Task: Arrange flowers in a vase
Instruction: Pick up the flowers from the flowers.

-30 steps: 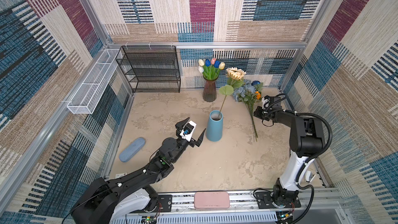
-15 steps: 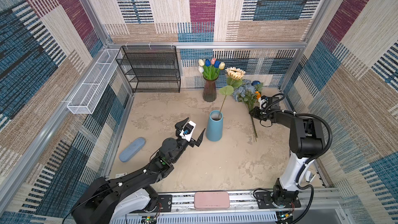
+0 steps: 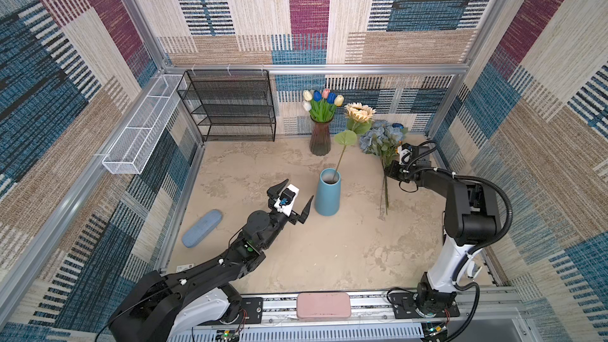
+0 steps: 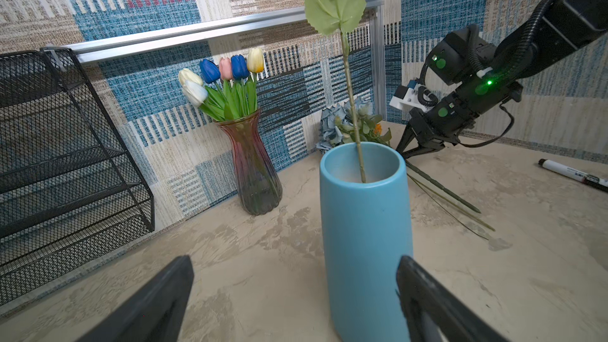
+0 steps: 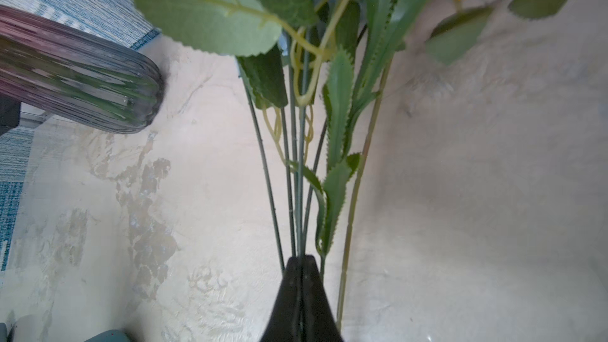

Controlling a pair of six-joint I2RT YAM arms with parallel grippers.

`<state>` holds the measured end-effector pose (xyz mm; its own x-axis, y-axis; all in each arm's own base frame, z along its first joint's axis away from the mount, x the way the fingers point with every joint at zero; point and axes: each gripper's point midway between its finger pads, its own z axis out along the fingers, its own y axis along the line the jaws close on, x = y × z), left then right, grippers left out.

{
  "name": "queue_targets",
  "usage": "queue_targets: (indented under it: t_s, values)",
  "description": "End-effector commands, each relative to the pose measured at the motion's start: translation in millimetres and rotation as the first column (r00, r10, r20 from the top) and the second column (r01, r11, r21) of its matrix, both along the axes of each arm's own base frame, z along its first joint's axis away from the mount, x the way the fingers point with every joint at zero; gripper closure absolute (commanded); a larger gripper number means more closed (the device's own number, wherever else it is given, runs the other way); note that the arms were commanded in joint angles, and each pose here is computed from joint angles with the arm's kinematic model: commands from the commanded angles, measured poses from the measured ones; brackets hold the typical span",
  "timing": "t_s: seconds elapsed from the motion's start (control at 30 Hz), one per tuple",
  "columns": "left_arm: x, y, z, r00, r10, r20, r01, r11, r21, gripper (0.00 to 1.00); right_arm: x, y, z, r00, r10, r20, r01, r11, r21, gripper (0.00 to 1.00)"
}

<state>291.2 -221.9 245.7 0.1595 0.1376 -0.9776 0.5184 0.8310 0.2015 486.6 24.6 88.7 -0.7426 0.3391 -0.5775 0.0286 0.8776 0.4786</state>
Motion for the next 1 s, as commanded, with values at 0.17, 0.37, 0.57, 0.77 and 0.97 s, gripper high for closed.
queue_targets:
  t_s: [0.17, 0.37, 0.57, 0.77, 0.97]
  values:
    - [0.7, -1.5, 10.2, 1.0, -0.005, 0.029, 0.006, 1.0, -0.028, 0.01, -5.0, 37.0, 16.9, 0.991, 0.133, 0.026, -0.133, 0.991, -0.001, 0.93]
    - [0.7, -1.7, 9.8, 1.0, -0.006, 0.027, 0.006, 1.0, -0.024, 0.01, -5.3, 35.9, 28.5, 0.993, 0.099, 0.058, -0.097, 0.994, -0.039, 0.99]
    - [0.4, -0.5, 13.0, 0.999, -0.001, 0.034, 0.002, 1.0, -0.026, 0.01, -5.6, 33.3, 51.6, 0.991, 0.076, 0.109, -0.072, 0.996, -0.043, 1.0]
    - [0.7, -1.0, 13.5, 0.999, -0.002, 0.036, 0.003, 1.0, -0.021, 0.01, -7.8, 44.2, 77.4, 0.981, 0.113, 0.155, -0.116, 0.993, 0.008, 0.97]
    - [0.4, -0.8, 14.6, 0.999, -0.002, 0.04, 0.002, 1.0, -0.019, 0.01, -9.0, 45.3, 104.3, 0.97, 0.11, 0.216, -0.116, 0.993, 0.013, 0.99]
